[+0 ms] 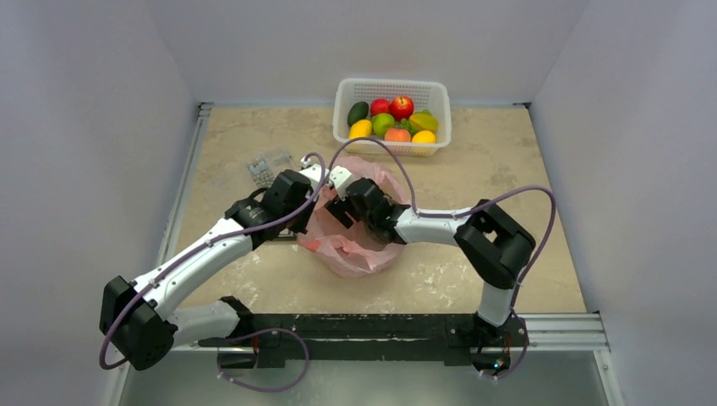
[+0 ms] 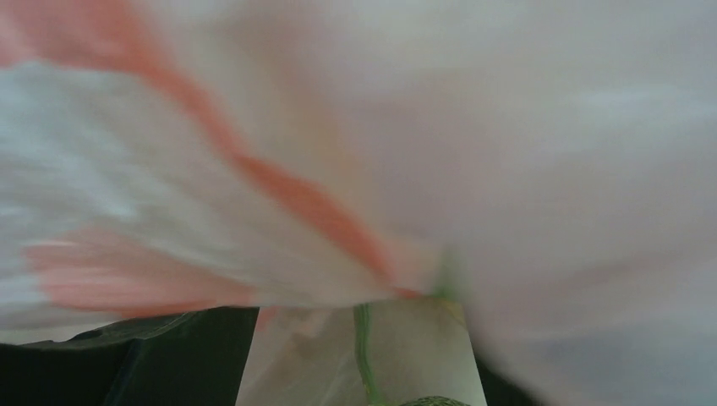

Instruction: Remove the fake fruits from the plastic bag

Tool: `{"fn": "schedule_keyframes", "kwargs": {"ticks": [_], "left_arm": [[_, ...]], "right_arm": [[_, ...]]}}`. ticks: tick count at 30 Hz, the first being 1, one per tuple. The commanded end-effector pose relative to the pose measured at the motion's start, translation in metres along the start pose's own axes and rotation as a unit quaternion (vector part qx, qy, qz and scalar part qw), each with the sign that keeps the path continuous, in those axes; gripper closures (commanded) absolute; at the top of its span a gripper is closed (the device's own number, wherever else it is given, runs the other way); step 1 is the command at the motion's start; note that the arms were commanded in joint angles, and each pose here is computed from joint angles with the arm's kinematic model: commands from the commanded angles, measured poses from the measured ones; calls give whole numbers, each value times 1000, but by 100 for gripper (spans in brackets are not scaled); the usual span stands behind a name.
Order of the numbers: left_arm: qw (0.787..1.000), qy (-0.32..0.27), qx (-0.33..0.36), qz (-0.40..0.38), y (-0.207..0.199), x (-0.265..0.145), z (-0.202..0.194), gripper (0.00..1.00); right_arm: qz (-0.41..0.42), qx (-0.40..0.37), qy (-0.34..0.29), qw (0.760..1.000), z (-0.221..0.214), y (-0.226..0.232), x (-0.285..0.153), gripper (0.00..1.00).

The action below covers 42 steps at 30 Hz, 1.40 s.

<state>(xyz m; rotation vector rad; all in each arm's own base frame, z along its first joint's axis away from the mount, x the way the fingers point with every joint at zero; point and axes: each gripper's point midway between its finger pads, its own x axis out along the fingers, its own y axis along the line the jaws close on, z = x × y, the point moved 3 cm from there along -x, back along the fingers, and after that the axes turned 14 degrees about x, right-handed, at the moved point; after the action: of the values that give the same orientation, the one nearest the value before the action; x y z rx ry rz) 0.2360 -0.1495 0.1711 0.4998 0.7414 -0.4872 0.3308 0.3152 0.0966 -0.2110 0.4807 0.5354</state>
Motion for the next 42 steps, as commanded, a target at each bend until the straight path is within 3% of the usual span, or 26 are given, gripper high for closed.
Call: {"fn": "schedule_keyframes", "kwargs": {"ticks": [1, 8, 13, 21, 28, 34, 42], "left_arm": [[1000, -1, 10, -5, 0, -1, 4, 100], [1000, 3, 10, -6, -1, 1, 2, 100], [1000, 4, 12, -8, -2, 2, 3, 100], [1000, 3, 11, -4, 0, 1, 3, 100], [1000, -6, 8, 3, 2, -3, 5, 100], [1000, -7, 9, -2, 1, -3, 5, 100], [999, 15, 16, -45, -13, 5, 1, 100]], "right_arm": [[-41, -77, -20, 996, 13, 7, 13, 13], [-39, -88, 4, 995, -8, 14, 34, 13], [-37, -66, -25, 997, 4, 17, 25, 37], [-17, -3, -118, 993, 62, 18, -30, 78], [12, 39, -152, 988, 70, 12, -69, 100], [60, 77, -175, 980, 77, 17, -97, 100], [112, 83, -114, 984, 57, 36, -96, 97]]}}
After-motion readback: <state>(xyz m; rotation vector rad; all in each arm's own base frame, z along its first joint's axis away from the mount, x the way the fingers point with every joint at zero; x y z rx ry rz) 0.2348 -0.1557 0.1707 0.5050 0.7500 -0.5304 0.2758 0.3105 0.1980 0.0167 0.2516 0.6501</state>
